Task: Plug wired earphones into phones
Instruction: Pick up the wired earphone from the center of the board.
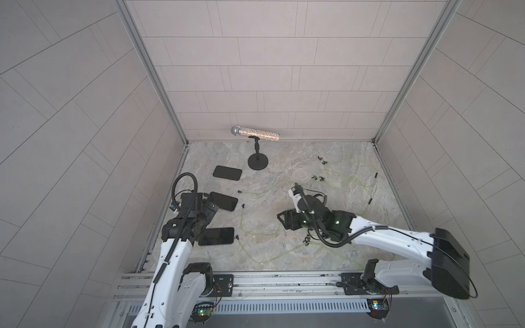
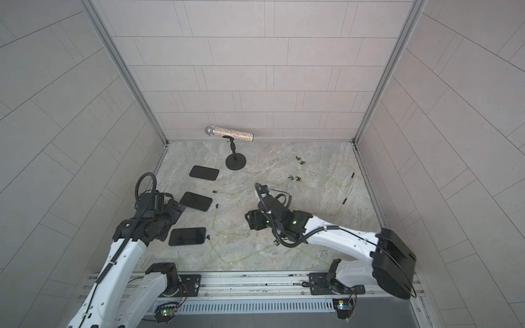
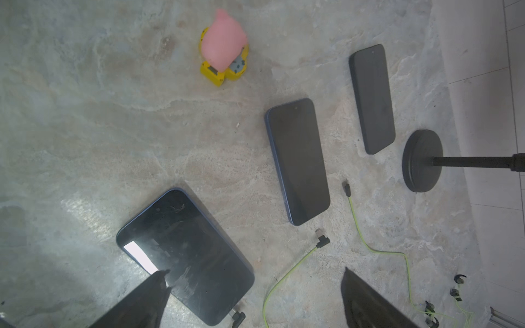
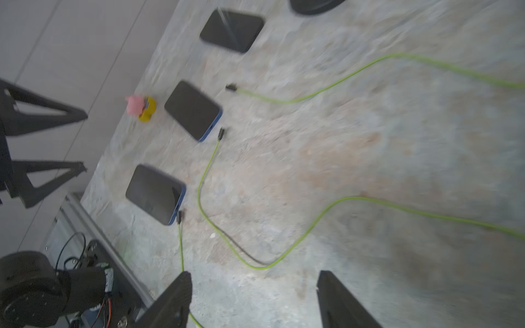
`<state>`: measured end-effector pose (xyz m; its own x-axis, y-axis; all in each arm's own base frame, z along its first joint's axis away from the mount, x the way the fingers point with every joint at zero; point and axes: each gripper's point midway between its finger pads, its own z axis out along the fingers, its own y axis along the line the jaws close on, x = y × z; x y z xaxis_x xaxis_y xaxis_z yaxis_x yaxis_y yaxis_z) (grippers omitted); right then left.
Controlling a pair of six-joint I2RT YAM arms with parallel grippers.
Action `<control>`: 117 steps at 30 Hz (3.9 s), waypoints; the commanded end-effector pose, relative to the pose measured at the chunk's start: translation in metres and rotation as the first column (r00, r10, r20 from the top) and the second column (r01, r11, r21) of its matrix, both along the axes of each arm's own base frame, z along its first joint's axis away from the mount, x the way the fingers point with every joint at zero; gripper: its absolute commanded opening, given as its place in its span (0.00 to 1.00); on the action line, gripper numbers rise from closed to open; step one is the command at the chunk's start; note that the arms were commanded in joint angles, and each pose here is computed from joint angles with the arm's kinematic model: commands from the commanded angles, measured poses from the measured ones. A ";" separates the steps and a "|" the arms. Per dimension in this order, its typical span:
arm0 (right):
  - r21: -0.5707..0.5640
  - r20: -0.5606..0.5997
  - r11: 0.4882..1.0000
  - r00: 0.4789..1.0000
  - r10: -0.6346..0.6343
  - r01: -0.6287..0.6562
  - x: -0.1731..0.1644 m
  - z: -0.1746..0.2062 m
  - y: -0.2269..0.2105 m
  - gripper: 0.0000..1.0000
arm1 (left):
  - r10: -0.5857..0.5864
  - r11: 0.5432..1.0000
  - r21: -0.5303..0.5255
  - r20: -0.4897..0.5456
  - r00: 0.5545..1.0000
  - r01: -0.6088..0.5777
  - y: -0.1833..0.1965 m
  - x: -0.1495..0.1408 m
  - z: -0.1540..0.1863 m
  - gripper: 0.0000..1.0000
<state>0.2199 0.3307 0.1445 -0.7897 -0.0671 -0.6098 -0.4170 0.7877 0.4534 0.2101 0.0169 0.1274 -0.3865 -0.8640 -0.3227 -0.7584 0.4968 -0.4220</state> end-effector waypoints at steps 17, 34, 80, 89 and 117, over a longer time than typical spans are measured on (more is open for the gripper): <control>-0.001 -0.148 0.981 0.970 0.192 -0.194 -0.023 -0.077 0.147 0.41 | 0.206 0.966 0.185 -0.138 0.969 -0.179 0.040 -0.050 -0.015 0.99; -0.026 -0.211 0.984 0.963 0.169 -0.179 -0.015 -0.110 0.167 0.24 | 0.286 0.947 0.198 -0.163 0.944 -0.253 0.046 -0.073 -0.014 0.99; 0.039 -0.253 0.991 0.958 0.133 -0.127 -0.012 -0.115 0.167 0.21 | 0.314 0.932 0.240 -0.165 0.935 -0.271 0.052 -0.078 -0.011 0.99; 0.033 -0.246 0.995 0.964 0.101 -0.096 -0.008 -0.117 0.157 0.21 | 0.317 0.930 0.248 -0.168 0.933 -0.271 0.053 -0.080 -0.011 0.99; 0.062 -0.200 0.993 0.973 0.111 -0.101 -0.006 -0.094 0.152 0.02 | 0.270 0.955 0.174 -0.179 0.946 -0.240 0.040 -0.072 -0.020 0.99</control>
